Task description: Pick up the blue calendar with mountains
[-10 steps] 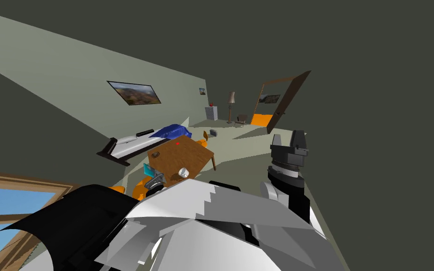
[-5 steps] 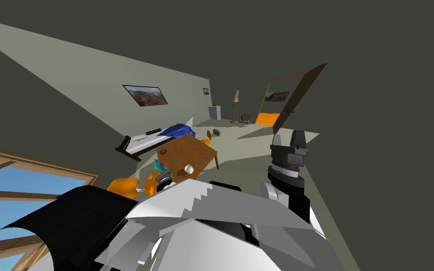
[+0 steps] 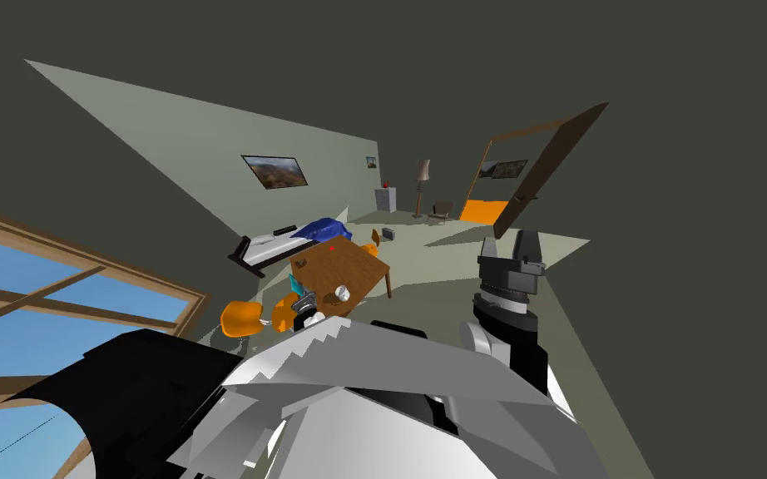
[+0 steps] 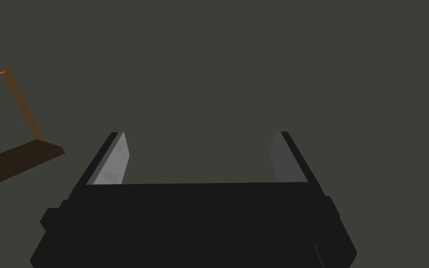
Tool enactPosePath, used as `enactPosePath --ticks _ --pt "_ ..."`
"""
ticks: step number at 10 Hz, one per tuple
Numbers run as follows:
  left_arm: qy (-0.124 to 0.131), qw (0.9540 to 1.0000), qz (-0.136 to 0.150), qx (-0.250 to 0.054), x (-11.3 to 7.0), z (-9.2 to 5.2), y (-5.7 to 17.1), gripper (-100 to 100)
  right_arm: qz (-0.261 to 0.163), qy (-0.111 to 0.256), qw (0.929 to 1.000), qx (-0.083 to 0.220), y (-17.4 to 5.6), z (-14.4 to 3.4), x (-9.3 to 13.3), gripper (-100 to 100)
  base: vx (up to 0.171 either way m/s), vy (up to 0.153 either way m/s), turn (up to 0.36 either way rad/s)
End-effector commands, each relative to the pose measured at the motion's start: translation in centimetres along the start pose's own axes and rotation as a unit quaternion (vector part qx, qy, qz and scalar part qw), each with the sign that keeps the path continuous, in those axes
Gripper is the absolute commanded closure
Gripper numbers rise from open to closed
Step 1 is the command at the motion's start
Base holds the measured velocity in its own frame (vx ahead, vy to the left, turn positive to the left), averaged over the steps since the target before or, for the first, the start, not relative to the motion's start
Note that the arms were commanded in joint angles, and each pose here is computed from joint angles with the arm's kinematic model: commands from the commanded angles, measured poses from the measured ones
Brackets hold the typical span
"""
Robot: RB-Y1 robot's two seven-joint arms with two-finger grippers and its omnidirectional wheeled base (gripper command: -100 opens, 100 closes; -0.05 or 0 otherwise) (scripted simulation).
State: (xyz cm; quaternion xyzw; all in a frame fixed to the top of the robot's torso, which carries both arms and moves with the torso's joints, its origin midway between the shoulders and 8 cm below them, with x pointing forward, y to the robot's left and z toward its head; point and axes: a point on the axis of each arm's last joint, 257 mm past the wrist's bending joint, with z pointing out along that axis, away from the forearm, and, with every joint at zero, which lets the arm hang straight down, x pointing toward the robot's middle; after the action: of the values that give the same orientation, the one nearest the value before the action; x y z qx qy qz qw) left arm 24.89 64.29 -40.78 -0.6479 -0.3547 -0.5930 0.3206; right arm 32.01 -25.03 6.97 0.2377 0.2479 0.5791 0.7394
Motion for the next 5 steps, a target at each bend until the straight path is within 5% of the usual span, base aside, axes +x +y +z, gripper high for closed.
enactPosePath --ticks 1,2,5 --pt "-0.003 0.9999 -0.006 -0.014 -0.1 -0.5 3.1 100 0.000 0.000 1.0000 0.000 0.0 0.0 0.0 0 -0.067 0.070 0.152" --pt "-0.002 0.9999 0.008 -0.014 -0.1 -0.5 3.1 100 0.000 0.000 1.0000 0.000 0.0 0.0 0.0 0 -0.042 0.043 0.075" --pt "-0.001 0.9993 -0.002 -0.037 0.2 -1.2 8.9 100 0.000 0.000 1.0000 0.000 0.0 0.0 0.0 0 -0.043 0.047 0.114"
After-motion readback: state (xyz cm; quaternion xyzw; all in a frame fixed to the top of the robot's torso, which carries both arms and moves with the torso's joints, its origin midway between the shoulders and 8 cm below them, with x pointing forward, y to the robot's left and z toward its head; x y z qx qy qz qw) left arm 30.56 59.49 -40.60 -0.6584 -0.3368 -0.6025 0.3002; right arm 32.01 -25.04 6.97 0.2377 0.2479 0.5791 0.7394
